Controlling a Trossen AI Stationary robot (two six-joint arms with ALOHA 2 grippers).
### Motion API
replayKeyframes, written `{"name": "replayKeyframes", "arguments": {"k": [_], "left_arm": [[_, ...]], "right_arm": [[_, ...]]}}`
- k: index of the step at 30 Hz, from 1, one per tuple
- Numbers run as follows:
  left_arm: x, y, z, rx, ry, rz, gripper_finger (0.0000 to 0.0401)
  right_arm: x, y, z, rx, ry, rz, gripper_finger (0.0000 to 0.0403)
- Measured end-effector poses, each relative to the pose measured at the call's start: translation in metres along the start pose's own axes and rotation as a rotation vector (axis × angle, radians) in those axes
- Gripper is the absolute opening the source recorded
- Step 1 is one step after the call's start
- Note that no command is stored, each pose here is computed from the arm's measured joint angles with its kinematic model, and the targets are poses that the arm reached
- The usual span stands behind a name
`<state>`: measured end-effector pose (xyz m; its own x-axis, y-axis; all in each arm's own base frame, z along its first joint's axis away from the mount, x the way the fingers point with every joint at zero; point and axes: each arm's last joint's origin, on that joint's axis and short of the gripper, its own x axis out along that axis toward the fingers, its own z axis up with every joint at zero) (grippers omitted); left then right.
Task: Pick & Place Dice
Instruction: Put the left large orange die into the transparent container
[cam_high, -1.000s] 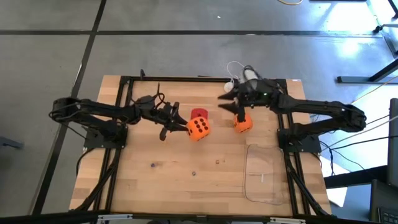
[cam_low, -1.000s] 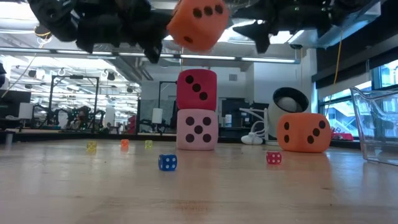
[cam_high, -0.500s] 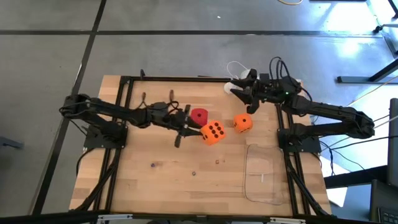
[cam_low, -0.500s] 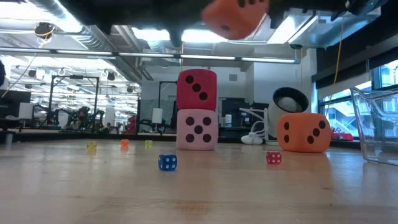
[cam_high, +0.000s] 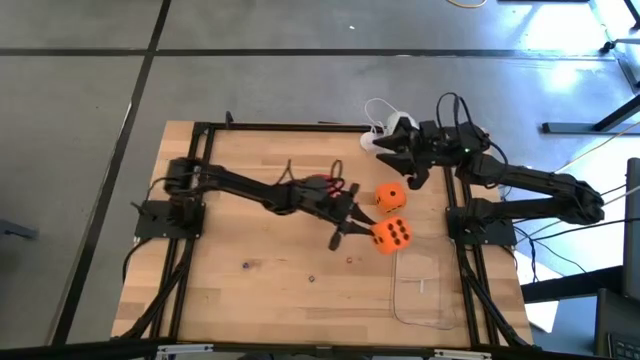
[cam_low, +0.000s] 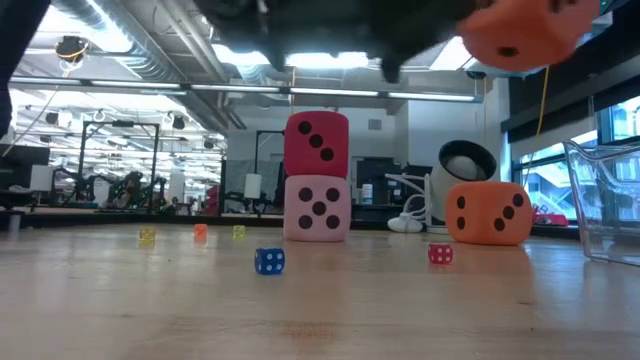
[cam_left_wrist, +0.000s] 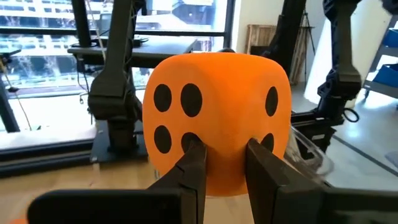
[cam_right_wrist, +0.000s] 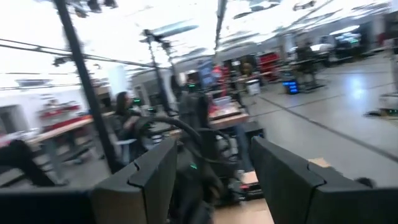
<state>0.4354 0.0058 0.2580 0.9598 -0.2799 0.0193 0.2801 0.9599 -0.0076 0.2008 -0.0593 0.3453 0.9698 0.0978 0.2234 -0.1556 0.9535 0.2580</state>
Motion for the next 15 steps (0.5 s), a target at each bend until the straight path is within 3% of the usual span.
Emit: {"name": "replayKeyframes", "arguments": {"k": [15], "left_arm": [[0.073,0.007,-0.043,0.052,0.006,-0.022,0.0065]], "right_arm": [[-0.016,0.020,0.015,0.003,-0.034,0.120,0.0208]]}}
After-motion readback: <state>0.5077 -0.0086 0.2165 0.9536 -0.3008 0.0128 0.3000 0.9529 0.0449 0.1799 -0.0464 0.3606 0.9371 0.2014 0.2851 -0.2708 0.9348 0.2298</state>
